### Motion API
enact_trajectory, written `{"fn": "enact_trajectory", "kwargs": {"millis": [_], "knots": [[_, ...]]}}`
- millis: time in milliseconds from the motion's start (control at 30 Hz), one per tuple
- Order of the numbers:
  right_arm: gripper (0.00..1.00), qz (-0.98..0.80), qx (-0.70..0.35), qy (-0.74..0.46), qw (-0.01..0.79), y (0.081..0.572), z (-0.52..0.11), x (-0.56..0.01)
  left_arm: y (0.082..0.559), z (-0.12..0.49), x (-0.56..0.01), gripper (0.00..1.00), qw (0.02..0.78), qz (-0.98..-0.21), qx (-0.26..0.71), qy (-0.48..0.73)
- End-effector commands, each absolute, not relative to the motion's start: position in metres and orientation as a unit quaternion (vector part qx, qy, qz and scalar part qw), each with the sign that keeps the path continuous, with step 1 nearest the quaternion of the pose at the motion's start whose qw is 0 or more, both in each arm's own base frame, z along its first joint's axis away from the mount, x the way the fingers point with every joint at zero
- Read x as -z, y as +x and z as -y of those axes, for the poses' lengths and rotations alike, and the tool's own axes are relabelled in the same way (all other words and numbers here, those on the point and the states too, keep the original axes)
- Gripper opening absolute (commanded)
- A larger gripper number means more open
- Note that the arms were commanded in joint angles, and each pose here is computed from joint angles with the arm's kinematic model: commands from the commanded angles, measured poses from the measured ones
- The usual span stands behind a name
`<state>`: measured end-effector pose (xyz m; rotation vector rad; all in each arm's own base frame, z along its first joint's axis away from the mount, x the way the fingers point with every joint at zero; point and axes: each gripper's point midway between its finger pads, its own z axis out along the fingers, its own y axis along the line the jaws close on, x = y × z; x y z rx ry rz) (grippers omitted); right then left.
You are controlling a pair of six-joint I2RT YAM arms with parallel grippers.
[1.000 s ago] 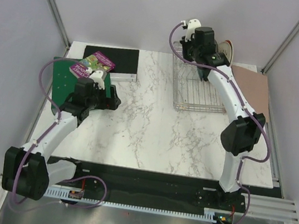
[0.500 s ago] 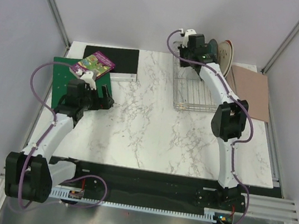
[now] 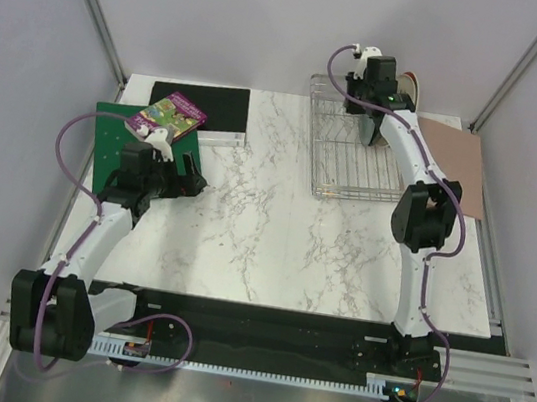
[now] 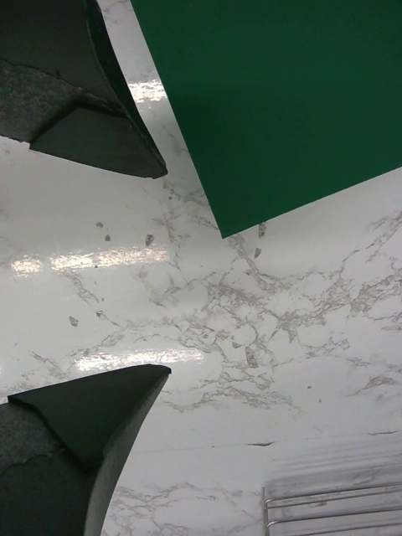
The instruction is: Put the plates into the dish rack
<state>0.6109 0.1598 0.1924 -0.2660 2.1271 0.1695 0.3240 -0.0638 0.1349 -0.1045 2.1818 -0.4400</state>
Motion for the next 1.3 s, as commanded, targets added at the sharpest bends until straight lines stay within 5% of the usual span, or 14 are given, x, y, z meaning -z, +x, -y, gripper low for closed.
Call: {"fn": "enact_trajectory", "kwargs": {"millis": [0,133,867,1267], "knots": [[0.59,-0.795,-0.148,-0.195,0.554,0.573,-0.221,-0.308,0.328,0.073,-0.162,1.00,0.467,-0.858,0.210,-0.037],[0.98,-0.796,-0.150,-0.157,0.566,0.543,-0.228,-0.336,0.324,0.079,-0.166,1.00,0.465,-0.857,0.223,-0.022],[0.98,-0.853,0.042,-0.086,0.514,0.371,-0.098,-0.322,0.342,0.109,-0.210,1.00,0.501,-0.824,0.252,0.081],[0.98,-0.871,0.071,-0.074,0.480,0.329,-0.071,-0.272,0.336,0.121,-0.222,1.00,0.521,-0.802,0.212,0.203]]}}
